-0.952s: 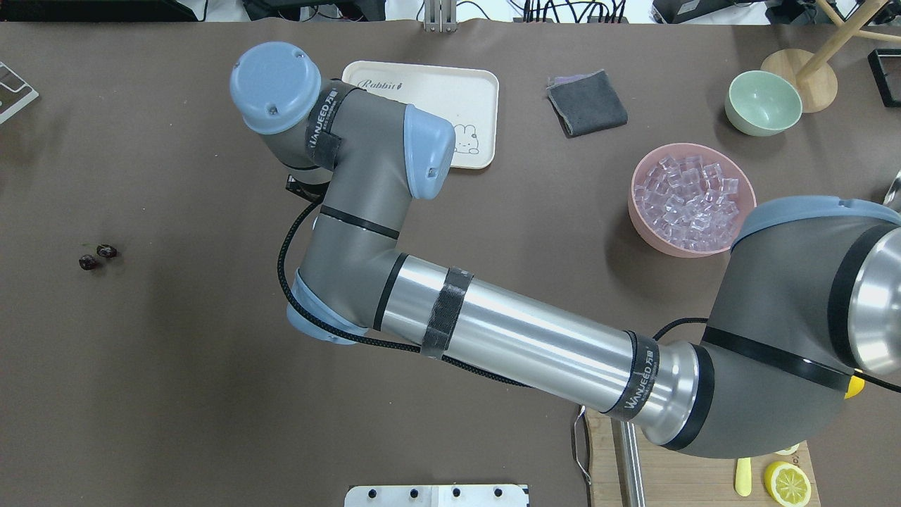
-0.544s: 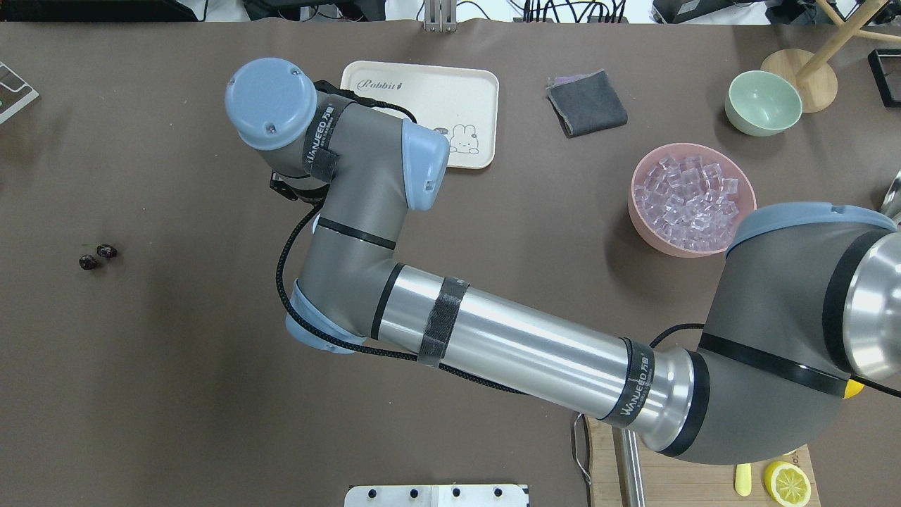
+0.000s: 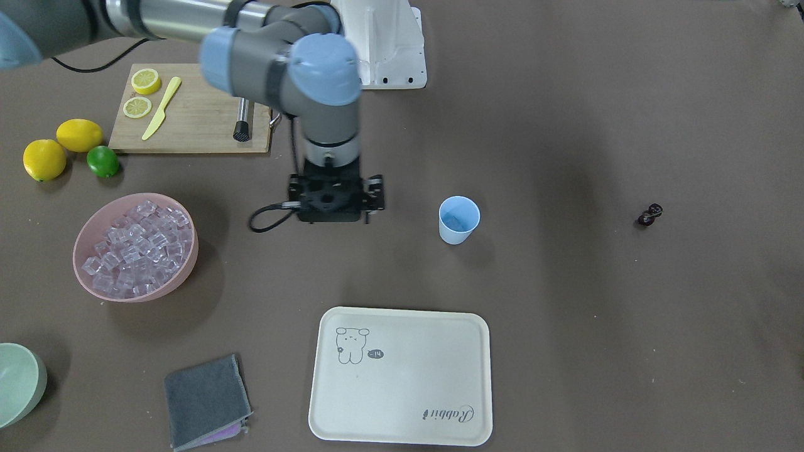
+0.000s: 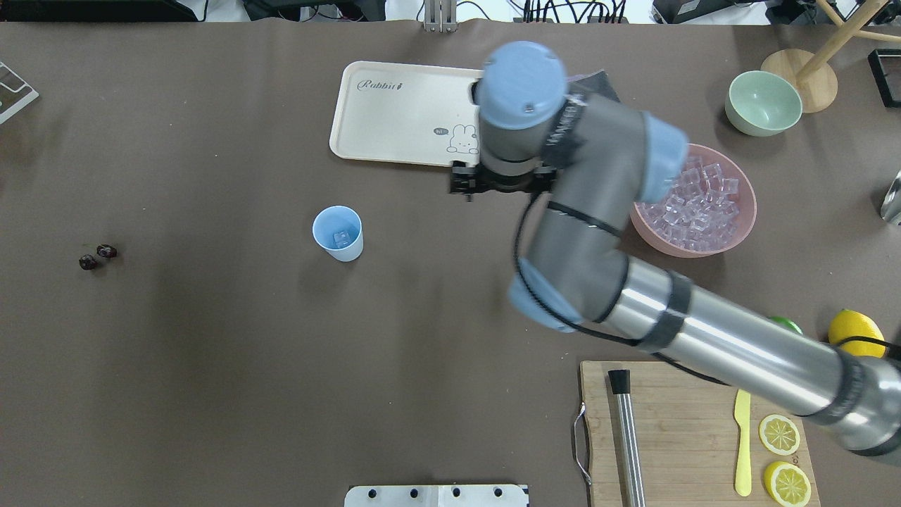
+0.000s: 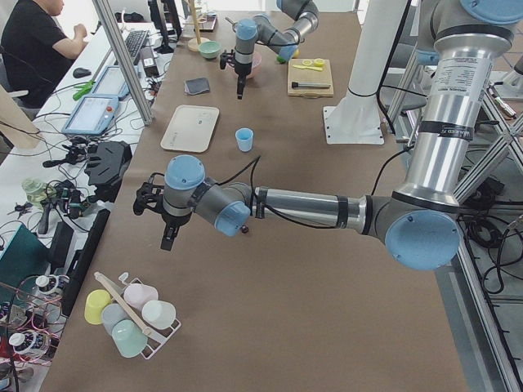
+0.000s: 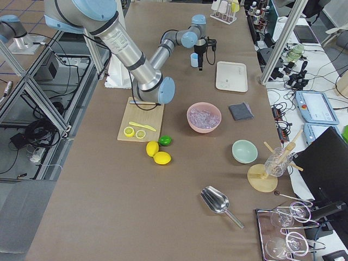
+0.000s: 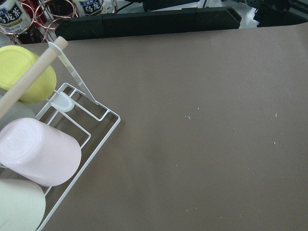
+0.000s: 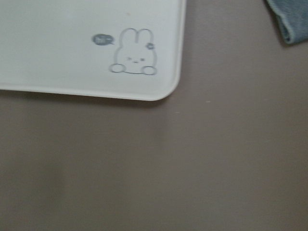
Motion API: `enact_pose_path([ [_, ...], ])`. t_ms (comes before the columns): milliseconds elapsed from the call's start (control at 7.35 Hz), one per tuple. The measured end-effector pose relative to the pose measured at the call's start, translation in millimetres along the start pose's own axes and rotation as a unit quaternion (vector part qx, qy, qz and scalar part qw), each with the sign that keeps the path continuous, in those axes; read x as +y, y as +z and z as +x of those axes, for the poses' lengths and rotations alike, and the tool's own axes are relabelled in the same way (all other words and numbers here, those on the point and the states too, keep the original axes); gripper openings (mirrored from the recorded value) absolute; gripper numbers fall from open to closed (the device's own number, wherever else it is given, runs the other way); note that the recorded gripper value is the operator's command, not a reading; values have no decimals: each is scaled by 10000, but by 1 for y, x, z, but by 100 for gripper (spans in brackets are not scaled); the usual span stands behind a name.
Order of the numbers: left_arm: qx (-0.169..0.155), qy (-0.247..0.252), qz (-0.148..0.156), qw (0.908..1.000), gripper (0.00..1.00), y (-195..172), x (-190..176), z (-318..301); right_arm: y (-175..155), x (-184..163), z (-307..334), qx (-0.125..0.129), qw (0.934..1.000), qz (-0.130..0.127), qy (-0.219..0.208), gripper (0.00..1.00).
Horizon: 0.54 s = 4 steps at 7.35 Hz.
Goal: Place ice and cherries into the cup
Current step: 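Return the right gripper to the pink ice bowl, then grasp a third ice cube in the bowl with the right gripper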
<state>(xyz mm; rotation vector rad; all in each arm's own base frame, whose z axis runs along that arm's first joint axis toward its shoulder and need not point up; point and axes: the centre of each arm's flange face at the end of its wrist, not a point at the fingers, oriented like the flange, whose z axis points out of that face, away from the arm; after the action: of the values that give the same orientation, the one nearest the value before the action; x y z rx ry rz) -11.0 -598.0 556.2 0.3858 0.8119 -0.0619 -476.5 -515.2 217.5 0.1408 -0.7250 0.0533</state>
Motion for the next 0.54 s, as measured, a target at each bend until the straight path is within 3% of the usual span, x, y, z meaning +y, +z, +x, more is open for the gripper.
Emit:
enact_pose_path([
  [272, 37, -5, 30, 10000, 98, -3, -2, 7, 19, -13, 176, 451, 9979, -297, -367, 96],
  [544, 75, 23, 5, 10000, 98, 1, -2, 16, 31, -15, 266, 756, 9945, -494, -536, 94],
])
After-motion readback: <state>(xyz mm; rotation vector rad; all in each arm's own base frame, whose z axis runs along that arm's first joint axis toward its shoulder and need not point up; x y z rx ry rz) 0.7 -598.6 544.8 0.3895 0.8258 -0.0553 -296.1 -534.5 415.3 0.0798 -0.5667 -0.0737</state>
